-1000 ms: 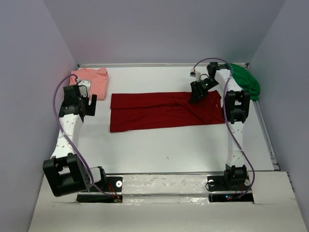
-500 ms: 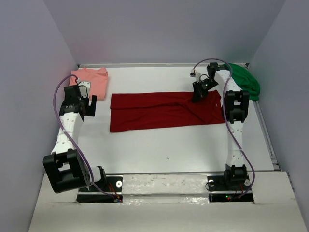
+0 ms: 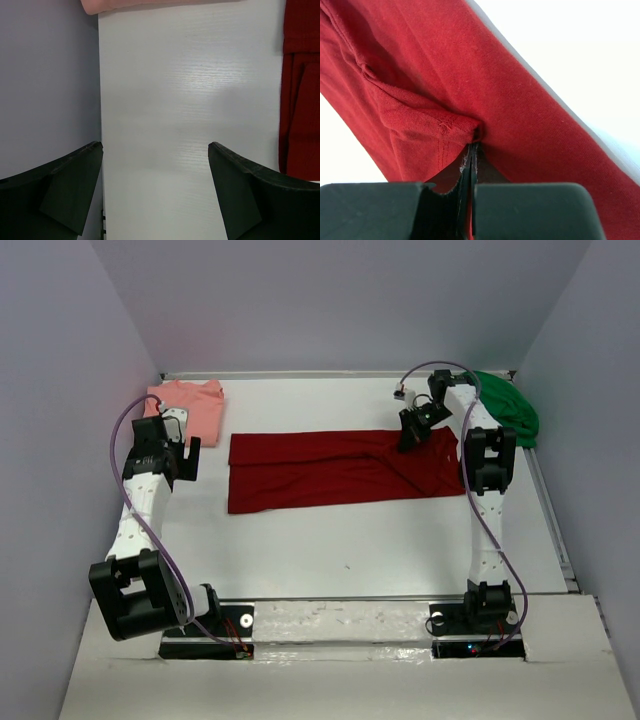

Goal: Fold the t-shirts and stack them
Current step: Fold the other side of the tshirt into a rectangle

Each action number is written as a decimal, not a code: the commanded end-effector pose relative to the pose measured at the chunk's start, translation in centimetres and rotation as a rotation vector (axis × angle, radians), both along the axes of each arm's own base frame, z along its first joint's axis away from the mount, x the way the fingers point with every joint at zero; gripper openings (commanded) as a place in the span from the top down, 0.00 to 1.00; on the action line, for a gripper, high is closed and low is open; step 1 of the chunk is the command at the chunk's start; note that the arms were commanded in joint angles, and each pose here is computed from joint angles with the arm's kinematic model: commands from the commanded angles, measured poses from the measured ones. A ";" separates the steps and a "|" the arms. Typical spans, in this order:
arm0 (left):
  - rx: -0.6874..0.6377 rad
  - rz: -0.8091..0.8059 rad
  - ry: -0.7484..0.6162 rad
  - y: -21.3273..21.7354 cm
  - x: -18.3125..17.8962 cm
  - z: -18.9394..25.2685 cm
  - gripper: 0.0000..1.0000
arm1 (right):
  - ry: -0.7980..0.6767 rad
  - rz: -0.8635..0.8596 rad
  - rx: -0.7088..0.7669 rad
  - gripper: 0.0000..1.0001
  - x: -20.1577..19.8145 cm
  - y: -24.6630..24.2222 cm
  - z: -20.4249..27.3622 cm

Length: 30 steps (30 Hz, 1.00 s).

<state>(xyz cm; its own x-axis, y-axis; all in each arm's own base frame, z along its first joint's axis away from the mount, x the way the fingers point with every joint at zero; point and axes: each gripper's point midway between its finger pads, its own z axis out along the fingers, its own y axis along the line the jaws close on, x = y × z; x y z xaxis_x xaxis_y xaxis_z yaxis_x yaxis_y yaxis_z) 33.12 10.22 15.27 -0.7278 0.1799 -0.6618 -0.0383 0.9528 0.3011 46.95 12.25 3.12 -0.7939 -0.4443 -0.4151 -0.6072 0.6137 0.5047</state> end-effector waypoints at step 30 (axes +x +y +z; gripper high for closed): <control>-0.023 -0.017 -0.061 -0.6 -0.5 1.4 0.01 | 0.124 0.174 0.132 1.00 -10.5 2.8 6.4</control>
